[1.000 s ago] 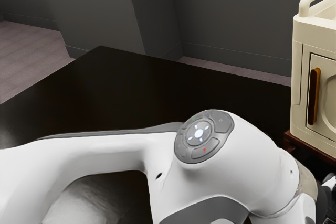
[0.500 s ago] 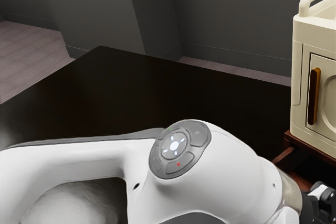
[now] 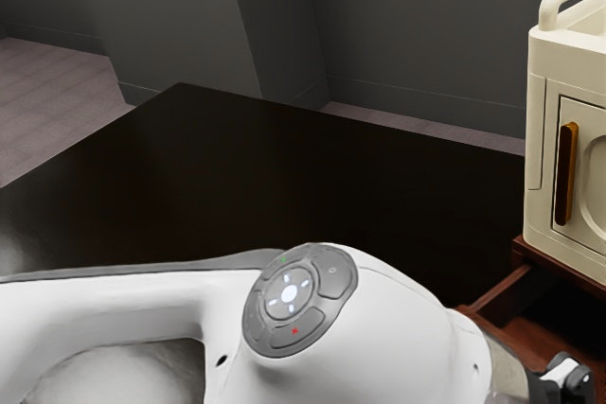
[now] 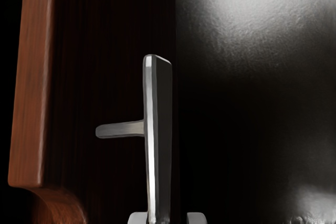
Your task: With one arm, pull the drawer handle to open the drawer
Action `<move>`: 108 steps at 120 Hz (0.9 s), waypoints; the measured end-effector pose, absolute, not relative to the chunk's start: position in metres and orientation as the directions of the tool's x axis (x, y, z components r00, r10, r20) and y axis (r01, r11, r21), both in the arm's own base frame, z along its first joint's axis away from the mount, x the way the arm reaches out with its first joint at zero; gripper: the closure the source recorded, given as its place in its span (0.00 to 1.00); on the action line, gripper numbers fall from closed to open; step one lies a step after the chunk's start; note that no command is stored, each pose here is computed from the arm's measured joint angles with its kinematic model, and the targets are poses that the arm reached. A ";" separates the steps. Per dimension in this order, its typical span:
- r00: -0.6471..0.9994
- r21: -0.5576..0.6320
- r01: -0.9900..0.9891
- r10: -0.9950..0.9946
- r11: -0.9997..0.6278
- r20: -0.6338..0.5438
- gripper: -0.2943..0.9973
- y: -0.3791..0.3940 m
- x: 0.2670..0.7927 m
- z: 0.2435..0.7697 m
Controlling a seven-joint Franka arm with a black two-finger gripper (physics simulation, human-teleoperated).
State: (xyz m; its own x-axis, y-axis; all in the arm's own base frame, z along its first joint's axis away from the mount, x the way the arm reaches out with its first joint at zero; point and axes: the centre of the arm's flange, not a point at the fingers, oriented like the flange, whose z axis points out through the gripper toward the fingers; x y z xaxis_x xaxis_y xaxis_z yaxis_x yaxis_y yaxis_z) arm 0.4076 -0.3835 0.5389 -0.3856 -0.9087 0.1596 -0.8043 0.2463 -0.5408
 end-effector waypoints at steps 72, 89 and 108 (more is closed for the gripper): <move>-0.390 -0.560 -0.790 -0.910 0.252 0.141 0.76 -0.377 0.378 0.548; -0.393 -0.579 -0.776 -0.910 0.250 0.134 0.76 -0.374 0.366 0.561; -0.376 -0.657 -0.720 -0.921 0.222 0.101 0.62 -0.350 0.324 0.645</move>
State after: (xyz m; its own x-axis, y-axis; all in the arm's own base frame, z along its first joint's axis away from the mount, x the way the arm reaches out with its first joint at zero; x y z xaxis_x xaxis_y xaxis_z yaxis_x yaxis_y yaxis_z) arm 0.3237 -0.3504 0.6451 -0.3756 -0.9213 0.1009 -0.7203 0.2216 -0.6574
